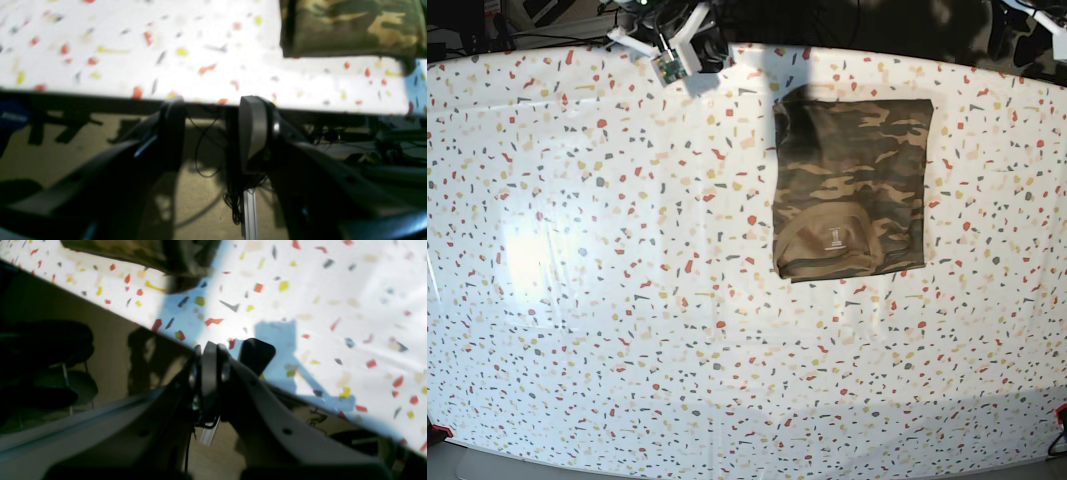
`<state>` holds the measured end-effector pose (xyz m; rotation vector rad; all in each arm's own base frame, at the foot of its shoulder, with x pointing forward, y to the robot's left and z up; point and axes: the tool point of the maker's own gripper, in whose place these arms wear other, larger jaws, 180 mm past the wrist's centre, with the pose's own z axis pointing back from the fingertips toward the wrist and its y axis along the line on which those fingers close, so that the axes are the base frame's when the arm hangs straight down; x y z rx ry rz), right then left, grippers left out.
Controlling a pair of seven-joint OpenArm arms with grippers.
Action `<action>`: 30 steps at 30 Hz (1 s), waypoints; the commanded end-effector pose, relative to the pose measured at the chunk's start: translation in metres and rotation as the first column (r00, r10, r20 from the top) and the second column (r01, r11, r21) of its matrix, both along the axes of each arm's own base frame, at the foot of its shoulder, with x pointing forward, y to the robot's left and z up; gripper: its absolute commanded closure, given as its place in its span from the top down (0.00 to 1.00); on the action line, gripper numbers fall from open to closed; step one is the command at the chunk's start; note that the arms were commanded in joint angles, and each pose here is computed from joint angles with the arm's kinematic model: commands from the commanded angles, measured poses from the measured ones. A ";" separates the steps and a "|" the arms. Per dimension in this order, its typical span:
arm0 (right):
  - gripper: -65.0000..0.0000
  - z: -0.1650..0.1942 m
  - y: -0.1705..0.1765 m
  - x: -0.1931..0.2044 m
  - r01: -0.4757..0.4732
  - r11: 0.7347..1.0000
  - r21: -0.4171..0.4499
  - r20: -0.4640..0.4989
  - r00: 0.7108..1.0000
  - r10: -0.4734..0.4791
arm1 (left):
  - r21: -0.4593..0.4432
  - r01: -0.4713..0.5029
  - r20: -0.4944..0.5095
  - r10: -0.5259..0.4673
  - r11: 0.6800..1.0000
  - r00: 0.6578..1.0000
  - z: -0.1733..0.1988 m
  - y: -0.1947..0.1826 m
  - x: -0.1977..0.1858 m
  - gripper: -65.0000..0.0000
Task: Fold the T-shirt properly
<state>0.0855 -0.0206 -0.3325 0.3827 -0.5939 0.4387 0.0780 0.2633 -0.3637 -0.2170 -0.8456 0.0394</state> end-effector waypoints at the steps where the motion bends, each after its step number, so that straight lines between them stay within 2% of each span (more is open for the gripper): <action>1: 0.00 -0.001 0.005 -0.022 -0.064 0.998 0.005 -0.058 0.996 0.064 | -0.005 0.008 0.019 -0.008 1.000 1.000 0.009 0.001 -0.003 0.40; 5: 0.00 -0.010 -0.010 -0.043 -0.070 0.996 -0.046 -0.129 0.990 0.064 | -0.008 0.015 -0.041 -0.015 1.000 0.999 0.004 -0.001 -0.022 0.40; 7: 0.00 -0.011 -0.027 -0.036 -0.021 0.996 -0.088 -0.098 0.995 0.012 | -0.003 0.029 -0.057 -0.030 1.000 0.998 0.002 -0.002 -0.026 0.40; 11: 0.00 -0.002 -0.063 0.000 0.107 0.987 -0.117 0.041 0.994 -0.102 | -0.002 0.030 -0.056 -0.030 1.000 0.998 0.002 -0.002 -0.026 0.40; 17: 0.00 -0.005 -0.115 0.007 0.206 0.954 -0.216 0.022 0.978 -0.206 | 0.001 0.036 -0.082 -0.036 0.999 0.996 -0.001 -0.002 -0.030 0.40; 21: 0.00 -0.011 -0.143 -0.017 0.205 0.931 -0.300 -0.070 0.969 -0.236 | -0.001 0.035 -0.119 -0.035 0.999 0.992 -0.006 -0.001 -0.038 0.40; 25: 0.00 -0.014 -0.168 -0.046 0.227 0.903 -0.365 -0.137 0.946 -0.293 | -0.013 -0.023 -0.189 0.020 1.000 0.982 -0.026 0.011 -0.060 0.40; 28: 0.00 -0.030 -0.177 -0.079 0.221 0.895 -0.388 -0.237 0.914 -0.328 | -0.006 -0.088 -0.248 0.084 0.996 0.965 -0.047 0.025 -0.086 0.40; 30: 0.00 -0.046 -0.179 -0.103 0.219 0.896 -0.386 -0.315 0.882 -0.352 | -0.005 -0.136 -0.278 0.129 0.991 0.952 -0.060 0.033 -0.103 0.40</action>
